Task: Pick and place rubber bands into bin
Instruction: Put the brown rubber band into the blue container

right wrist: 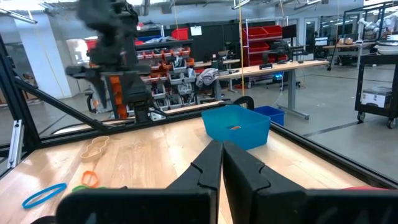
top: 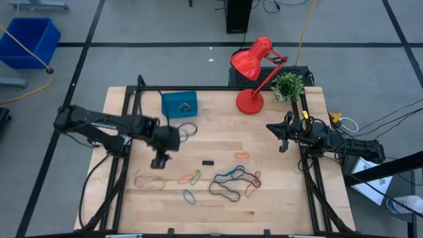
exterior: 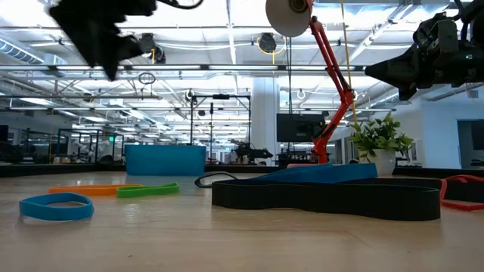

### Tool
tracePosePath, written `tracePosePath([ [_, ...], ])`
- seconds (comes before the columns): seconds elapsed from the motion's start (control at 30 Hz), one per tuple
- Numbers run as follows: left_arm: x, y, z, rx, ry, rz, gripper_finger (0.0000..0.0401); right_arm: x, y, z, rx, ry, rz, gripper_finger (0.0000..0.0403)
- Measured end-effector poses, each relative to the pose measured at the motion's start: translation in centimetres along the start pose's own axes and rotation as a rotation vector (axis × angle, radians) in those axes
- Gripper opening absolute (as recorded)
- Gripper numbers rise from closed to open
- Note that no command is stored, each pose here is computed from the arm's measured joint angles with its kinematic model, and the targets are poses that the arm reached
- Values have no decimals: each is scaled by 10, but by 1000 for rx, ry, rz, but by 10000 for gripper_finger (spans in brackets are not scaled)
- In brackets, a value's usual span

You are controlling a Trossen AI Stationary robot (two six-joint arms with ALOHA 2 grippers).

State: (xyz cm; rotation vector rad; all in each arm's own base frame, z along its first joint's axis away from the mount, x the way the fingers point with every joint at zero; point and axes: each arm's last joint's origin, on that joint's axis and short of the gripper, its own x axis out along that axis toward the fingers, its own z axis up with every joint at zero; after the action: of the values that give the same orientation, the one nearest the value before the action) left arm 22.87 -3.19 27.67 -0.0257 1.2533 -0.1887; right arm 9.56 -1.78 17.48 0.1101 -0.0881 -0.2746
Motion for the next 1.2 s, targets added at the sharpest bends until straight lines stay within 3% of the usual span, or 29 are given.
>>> tracePosePath([
  [0.2,5,-46,-15,86,79,68,193,0,0,0,0,0,0,9],
  [0.33,23,-62,-30,123,109,106,193,0,0,0,0,0,0,9],
  [0.5,55,-66,-55,43,170,103,193,0,0,0,6,0,0,9],
  [0.7,85,-68,-74,34,156,36,193,0,0,0,7,-1,0,9],
  [0.97,110,-66,-84,17,55,-28,193,0,0,0,8,-1,0,9],
  [1.2,118,-61,-93,-25,75,-17,193,0,0,0,8,-1,0,9],
])
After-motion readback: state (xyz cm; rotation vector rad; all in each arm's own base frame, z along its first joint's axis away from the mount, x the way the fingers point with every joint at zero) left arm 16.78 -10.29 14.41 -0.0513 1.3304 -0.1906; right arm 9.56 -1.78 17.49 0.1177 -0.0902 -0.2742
